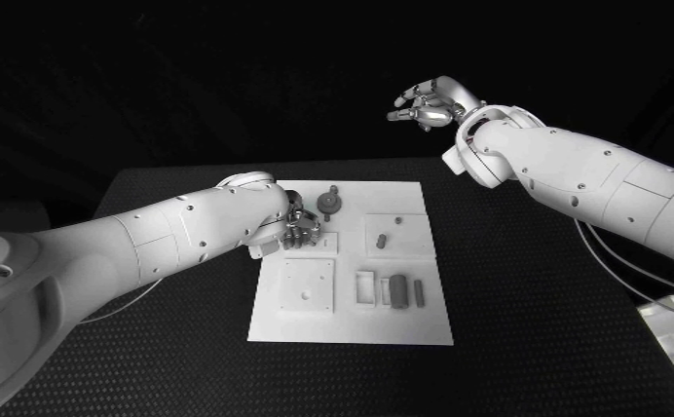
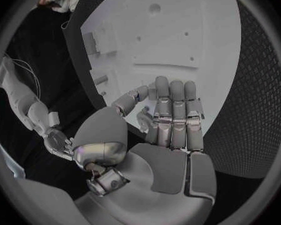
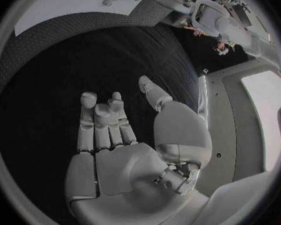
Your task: Assemble the parts on the task board
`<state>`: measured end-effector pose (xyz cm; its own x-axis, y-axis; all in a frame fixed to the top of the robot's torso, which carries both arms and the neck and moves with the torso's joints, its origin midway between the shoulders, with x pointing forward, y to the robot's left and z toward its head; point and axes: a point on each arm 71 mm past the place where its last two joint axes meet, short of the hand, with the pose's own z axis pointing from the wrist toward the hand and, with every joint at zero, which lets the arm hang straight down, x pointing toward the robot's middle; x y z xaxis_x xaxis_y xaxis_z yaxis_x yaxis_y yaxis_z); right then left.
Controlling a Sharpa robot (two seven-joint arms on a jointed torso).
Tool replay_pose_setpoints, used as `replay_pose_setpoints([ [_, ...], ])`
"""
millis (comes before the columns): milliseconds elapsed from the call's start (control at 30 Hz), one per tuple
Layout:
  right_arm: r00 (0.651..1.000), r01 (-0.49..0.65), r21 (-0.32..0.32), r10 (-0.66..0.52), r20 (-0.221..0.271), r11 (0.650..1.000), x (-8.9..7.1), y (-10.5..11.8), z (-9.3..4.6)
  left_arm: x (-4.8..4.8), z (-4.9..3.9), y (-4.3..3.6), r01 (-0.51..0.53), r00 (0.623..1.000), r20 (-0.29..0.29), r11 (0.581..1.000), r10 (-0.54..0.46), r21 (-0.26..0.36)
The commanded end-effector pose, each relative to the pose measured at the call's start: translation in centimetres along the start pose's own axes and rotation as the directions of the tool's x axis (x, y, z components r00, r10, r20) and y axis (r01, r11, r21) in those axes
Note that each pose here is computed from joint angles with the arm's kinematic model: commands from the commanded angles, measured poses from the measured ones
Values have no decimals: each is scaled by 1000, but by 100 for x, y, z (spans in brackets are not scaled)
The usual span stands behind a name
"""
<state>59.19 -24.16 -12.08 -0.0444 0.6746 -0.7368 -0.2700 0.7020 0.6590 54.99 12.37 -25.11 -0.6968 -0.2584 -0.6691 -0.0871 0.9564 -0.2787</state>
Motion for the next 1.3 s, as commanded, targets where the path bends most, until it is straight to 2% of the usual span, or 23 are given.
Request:
replay_pose_setpoints([
  [33, 1000, 3, -12, -3, -14, 1000, 15, 17, 4, 19, 14, 10, -13, 1000, 13, 1000, 13, -9],
  [533, 1000, 4, -12, -4, -19, 1000, 23, 20, 6, 21, 18, 6, -27, 999, 23, 1000, 27, -8],
  [900, 1000, 5, -12, -6, -22, 1000, 22, 20, 2, 54, 11, -31, -110, 994, 23, 994, 110, -7],
  [1300, 1000, 5, -12, -6, -24, 1000, 26, 21, 5, 63, 16, -52, -114, 993, 29, 993, 114, -5],
])
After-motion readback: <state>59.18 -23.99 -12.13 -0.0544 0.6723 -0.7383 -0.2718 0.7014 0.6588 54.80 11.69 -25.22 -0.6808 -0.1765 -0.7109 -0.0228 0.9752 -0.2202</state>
